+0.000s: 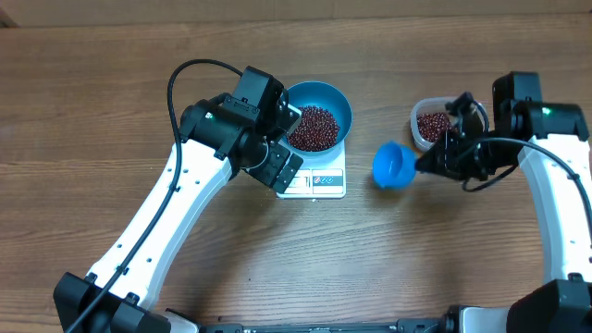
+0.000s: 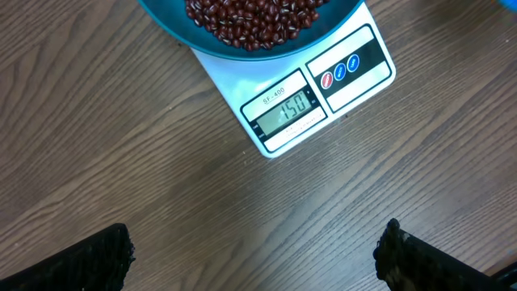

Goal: Scoop item into bowl and weigh 150g on scale
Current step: 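Lower the blue scoop onto the table beside the tub and release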

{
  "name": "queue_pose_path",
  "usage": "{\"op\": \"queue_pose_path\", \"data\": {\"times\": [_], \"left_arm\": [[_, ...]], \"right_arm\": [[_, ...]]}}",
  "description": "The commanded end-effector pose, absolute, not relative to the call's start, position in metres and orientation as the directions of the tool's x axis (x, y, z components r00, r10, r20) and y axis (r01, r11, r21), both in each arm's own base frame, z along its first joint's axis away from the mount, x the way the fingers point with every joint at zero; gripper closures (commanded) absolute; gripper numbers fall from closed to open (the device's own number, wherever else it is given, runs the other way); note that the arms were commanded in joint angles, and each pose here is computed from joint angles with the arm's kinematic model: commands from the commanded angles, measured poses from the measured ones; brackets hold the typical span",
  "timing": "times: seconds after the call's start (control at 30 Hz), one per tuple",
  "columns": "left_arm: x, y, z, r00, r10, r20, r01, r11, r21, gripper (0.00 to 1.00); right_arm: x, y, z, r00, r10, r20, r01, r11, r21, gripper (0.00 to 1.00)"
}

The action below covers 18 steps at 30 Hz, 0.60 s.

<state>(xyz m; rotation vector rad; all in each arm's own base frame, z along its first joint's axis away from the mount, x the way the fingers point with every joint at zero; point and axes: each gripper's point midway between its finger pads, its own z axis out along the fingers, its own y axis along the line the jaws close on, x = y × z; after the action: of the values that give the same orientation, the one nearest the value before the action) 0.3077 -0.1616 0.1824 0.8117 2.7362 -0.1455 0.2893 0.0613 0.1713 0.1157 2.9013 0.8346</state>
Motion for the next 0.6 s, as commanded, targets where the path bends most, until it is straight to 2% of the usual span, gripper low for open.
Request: {"op": "queue_pose_path", "data": {"times": [0.0, 0.17, 0.33, 0.43, 0.5, 0.57], "left_arm": [[0.307, -0.164, 0.19, -0.796, 0.515, -0.318, 0.548, 0.836, -0.016, 0.0], [0.307, -0.164, 0.19, -0.796, 0.515, -0.318, 0.548, 0.836, -0.016, 0.0], [0.307, -0.164, 0.19, -0.796, 0.515, -0.318, 0.548, 0.836, -0.016, 0.0], [0.307, -0.164, 0.19, -0.796, 0.515, -0.318, 0.548, 0.836, -0.016, 0.01], [0.307, -0.164, 0.19, -0.796, 0.515, -0.318, 0.548, 0.836, -0.016, 0.0], [0.307, -0.164, 0.19, -0.796, 0.515, -0.318, 0.548, 0.836, -0.016, 0.0]], "right_arm": [[0.281, 0.046, 0.145, -0.988, 0.138, -0.071, 0.082, 0.854, 0.514, 0.96], [0.271, 0.028, 0.104, -0.975, 0.22, -0.032, 0.172, 0.838, 0.518, 0.96], [0.263, 0.014, 0.094, -0.961, 0.278, 0.001, 0.239, 0.822, 0.516, 0.95], [0.261, 0.011, 0.093, -0.957, 0.29, 0.011, 0.254, 0.821, 0.511, 0.63], [0.26, 0.011, 0.093, -0.957, 0.289, 0.016, 0.256, 0.82, 0.511, 0.52], [0.259, 0.011, 0.093, -0.957, 0.289, 0.02, 0.259, 0.821, 0.509, 0.21]]}}
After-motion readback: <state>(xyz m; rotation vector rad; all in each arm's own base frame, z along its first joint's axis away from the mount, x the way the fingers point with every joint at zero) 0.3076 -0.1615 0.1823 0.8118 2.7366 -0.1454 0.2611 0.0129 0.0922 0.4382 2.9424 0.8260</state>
